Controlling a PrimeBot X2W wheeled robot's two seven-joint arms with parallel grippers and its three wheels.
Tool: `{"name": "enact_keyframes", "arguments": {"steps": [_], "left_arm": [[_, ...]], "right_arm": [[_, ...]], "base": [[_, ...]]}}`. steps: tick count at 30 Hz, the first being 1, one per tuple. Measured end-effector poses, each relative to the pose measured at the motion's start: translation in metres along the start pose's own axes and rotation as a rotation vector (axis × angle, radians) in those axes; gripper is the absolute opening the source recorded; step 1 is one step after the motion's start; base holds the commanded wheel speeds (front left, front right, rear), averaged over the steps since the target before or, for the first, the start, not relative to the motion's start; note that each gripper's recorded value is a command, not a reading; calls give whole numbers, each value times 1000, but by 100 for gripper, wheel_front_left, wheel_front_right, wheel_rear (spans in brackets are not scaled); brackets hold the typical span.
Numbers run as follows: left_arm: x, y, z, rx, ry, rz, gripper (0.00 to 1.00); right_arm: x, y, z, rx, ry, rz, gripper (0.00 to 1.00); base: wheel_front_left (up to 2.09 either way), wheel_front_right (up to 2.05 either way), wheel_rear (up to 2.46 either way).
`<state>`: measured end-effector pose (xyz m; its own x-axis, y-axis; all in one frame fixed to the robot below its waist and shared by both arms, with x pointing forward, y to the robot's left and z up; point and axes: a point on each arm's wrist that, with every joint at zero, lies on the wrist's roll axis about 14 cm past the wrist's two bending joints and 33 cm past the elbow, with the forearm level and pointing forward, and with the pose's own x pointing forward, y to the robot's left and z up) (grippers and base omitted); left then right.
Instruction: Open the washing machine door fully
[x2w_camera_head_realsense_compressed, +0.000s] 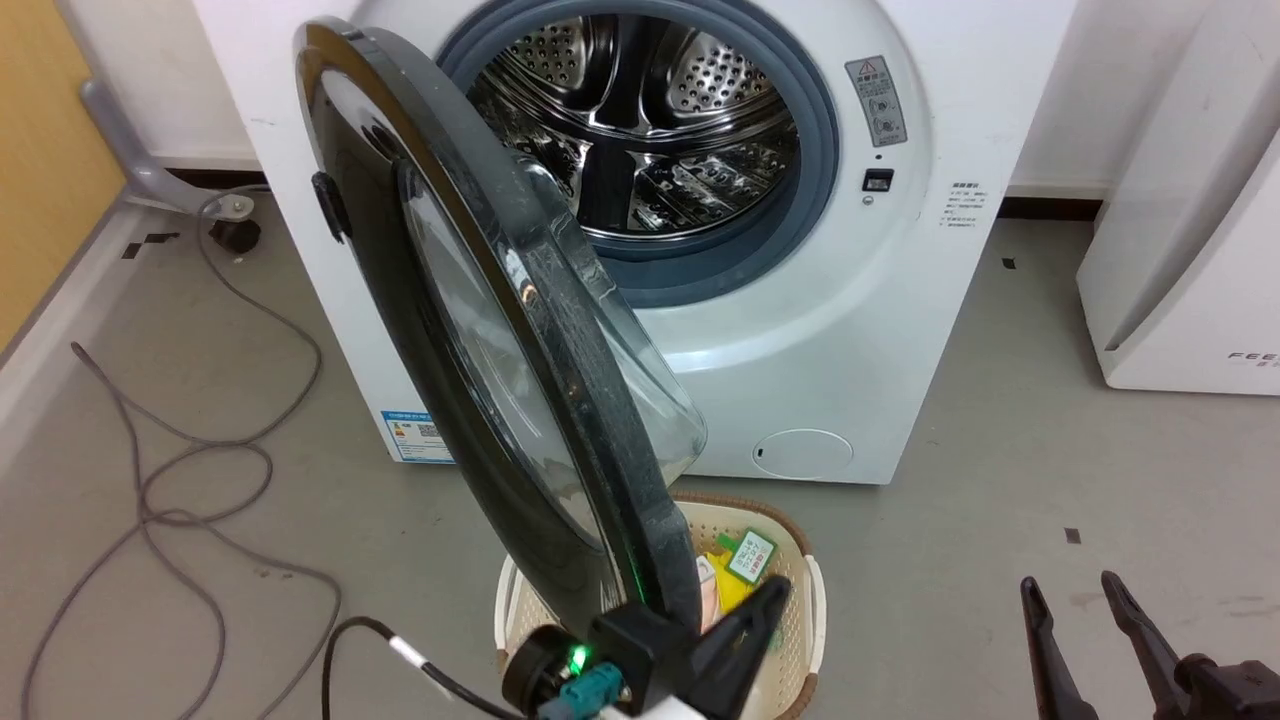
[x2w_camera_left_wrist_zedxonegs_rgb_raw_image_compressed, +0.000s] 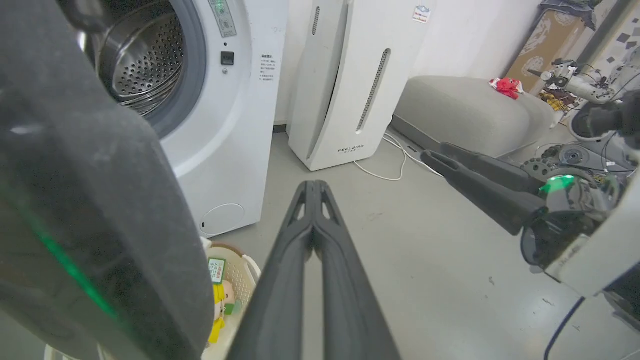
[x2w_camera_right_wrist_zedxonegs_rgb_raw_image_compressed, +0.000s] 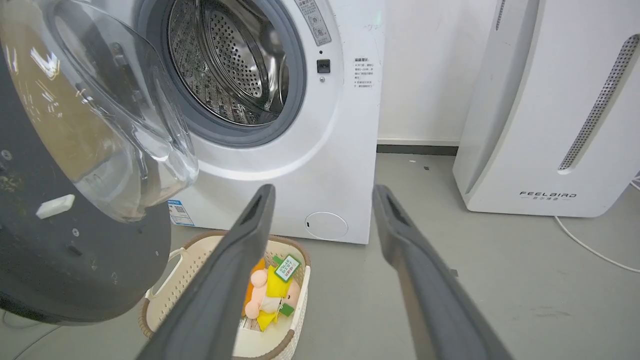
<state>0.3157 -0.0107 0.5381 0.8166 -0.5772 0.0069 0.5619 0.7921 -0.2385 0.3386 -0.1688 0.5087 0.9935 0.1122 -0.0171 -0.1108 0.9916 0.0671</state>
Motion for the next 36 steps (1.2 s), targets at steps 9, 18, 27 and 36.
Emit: {"name": "enact_keyframes", "arguments": {"steps": [9,18,27,36], "left_arm": [[3,25,2,9,-20,117,0],[-12,39,5,-11,-37,213,0],[-45,59,10,-14,-59,354,0],[-86,88,41,-5,-171,540,0]], "right_arm": [[-1,-3,-4,1,12,-9,100],[1,-1,-7,1,19,-1,100],[10,13,-10,0,27,49,100],[23,33,-12,0,29,115,100]], "base": [[0,0,0],[0,0,0],[0,0,0],[0,0,0]]}}
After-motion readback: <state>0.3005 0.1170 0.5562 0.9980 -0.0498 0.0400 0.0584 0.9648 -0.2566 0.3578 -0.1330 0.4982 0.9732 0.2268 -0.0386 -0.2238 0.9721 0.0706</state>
